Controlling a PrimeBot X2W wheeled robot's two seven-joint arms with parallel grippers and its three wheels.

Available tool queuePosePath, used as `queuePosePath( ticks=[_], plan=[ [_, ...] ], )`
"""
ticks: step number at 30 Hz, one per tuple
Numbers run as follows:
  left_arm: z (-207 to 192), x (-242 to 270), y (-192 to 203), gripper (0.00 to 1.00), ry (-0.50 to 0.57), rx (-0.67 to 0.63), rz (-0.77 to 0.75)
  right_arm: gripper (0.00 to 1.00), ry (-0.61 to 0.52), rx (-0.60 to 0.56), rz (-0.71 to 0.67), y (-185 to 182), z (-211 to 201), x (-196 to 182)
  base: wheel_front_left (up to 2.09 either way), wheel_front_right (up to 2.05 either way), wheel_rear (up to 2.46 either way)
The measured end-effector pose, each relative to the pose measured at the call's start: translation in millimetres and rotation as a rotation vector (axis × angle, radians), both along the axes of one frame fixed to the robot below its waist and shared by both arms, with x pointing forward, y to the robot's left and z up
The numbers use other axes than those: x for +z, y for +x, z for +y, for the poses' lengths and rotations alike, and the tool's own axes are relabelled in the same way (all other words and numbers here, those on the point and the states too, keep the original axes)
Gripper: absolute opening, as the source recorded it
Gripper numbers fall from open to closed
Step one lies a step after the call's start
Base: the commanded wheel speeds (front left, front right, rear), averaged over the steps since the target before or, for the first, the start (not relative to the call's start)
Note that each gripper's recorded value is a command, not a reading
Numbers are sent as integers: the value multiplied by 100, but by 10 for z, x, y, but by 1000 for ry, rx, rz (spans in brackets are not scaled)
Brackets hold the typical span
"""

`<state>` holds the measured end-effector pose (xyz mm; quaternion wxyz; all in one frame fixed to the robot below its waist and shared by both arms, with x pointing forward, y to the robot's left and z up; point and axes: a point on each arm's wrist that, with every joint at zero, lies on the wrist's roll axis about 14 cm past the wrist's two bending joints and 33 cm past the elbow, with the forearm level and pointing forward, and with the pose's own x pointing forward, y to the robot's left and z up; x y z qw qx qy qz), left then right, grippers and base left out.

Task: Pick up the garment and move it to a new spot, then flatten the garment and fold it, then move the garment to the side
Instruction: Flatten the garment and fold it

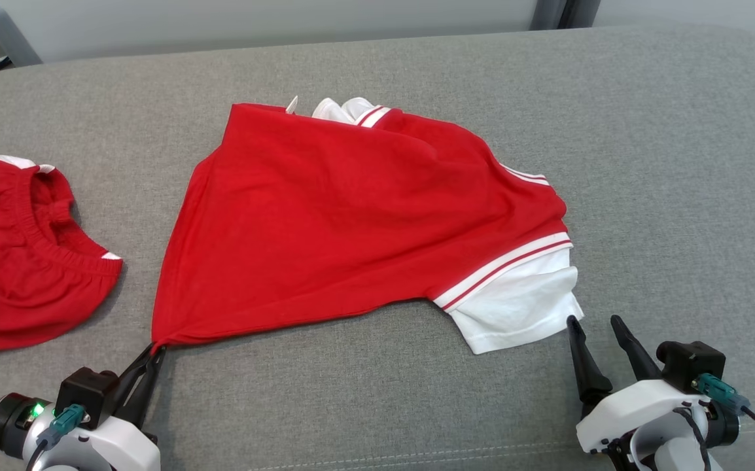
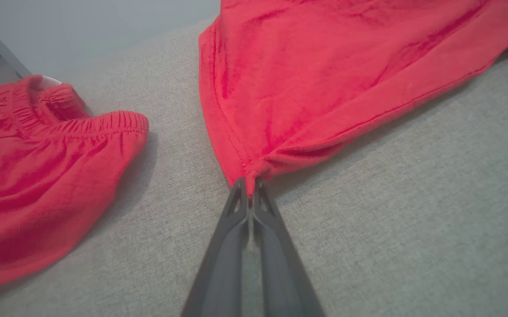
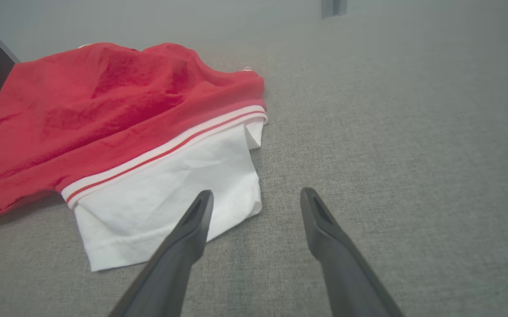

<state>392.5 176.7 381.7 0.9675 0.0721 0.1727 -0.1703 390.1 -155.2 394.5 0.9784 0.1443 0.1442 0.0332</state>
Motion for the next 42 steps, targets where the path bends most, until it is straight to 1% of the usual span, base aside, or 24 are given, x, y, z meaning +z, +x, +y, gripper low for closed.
queuePosePath(
  ticks=[11, 13, 14, 15, 16, 17, 19, 20, 24, 26, 30, 34, 35, 39, 42],
  plan=[
    [-17, -93, -63, 0, -2, -13, 29, 100, 47, -9, 35, 91, 47, -119, 0, 0, 0],
    [0, -101, -79, 0, 0, -11, 33, 94, 52, -5, 40, 111, 70, -134, 0, 0, 0],
    [8, -104, -86, 0, -1, -8, 35, 92, 52, 0, 45, 113, 85, -150, 0, 0, 0],
    [14, -107, -94, 0, -2, -7, 37, 84, 49, 5, 55, 109, 99, -177, 0, 0, 0],
    [14, -110, -102, 0, -1, -8, 38, 46, 38, 15, 65, 101, 113, -207, 0, 0, 0],
    [15, -111, -108, 0, -1, -8, 39, 33, 30, 19, 72, 96, 115, -229, 0, 0, 0],
    [17, -107, -117, 0, -2, -7, 38, 9, 29, 11, 82, 93, 91, -253, 0, 0, 0],
    [16, -104, -122, 0, -2, -7, 38, 0, 29, 7, 83, 91, 79, -256, 0, 0, 0],
    [10, -87, -125, 0, -4, -6, 34, 0, 32, -21, 61, 124, 6, -189, 0, 0, 0],
    [2, -69, -113, 0, -16, 0, 30, 0, 33, -41, 21, 177, -56, -72, 0, 0, 0],
    [-51, 17, -81, 0, -47, 4, 9, 0, 50, -62, -149, 353, -120, 445, 0, 0, 0],
    [-79, 162, -31, 0, -56, -1, -35, 0, 55, -70, -316, 411, -165, 985, 0, 0, 0],
    [-79, 162, -31, 0, -56, -1, -35, 0, 55, -70, -316, 411, -165, 985, 0, 0, 0],
    [-148, 352, 1, 0, -59, -25, -92, 0, 67, -77, -422, 365, -194, 1354, 0, 0, 0],
    [-243, 527, 45, 0, -42, -76, -142, 0, 73, -58, -481, 342, -142, 1578, 0, 0, 0]
  ],
)
